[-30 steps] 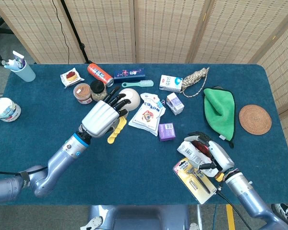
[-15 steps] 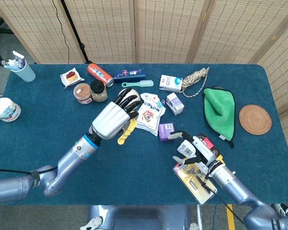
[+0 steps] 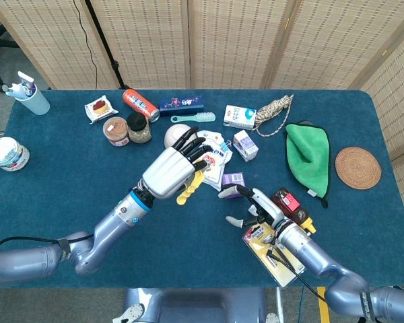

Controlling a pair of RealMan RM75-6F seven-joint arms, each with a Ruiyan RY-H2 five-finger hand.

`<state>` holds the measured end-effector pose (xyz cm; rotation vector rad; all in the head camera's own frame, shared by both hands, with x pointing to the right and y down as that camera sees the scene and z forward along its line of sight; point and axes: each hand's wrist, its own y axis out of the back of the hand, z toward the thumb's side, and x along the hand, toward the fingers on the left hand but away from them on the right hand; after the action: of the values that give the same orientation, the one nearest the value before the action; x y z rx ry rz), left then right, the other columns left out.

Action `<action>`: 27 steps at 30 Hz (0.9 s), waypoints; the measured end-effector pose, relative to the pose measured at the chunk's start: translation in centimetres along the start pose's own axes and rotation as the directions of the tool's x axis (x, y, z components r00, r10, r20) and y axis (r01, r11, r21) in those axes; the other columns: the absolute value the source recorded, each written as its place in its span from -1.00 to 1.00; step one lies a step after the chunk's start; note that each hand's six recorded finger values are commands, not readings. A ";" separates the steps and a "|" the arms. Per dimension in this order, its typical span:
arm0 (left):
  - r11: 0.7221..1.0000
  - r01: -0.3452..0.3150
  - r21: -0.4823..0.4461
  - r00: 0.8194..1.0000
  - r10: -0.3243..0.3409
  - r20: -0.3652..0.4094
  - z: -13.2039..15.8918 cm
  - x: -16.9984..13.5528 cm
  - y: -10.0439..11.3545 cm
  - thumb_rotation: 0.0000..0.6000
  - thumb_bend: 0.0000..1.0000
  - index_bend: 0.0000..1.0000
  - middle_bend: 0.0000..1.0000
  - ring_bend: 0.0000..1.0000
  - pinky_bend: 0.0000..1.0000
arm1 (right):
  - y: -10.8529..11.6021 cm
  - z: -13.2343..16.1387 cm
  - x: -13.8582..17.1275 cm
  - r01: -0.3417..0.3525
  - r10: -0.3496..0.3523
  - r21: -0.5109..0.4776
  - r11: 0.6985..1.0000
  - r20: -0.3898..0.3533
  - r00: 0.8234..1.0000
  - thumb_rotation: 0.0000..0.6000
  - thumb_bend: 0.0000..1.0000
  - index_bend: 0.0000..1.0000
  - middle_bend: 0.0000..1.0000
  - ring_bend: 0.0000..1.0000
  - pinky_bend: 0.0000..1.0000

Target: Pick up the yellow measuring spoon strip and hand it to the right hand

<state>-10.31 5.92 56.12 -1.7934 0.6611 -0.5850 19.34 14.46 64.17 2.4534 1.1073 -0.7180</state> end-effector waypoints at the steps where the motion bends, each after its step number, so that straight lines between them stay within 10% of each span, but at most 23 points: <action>1: 1.000 -0.002 0.000 1.000 0.002 0.002 0.2 0.1 -0.1 1.00 -0.02 0.37 -0.44 -0.68 -1.00 | -0.1 0.0 -0.2 -0.001 0.001 -0.011 1.000 0.000 1.000 1.00 -0.37 -0.27 -0.74 -0.96 -1.00; 27: 0.999 -0.033 -0.012 0.999 0.033 0.009 2.1 2.3 -1.6 1.00 -0.02 0.37 -0.44 -0.68 -1.00 | -2.1 0.4 -3.6 -0.057 0.056 -0.102 0.993 -0.013 0.998 1.00 -0.37 -0.23 -0.76 -1.00 -1.00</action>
<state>-6.95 6.21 57.16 -1.7916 0.6877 -0.5515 15.58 13.46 65.66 2.3946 1.0468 -0.6163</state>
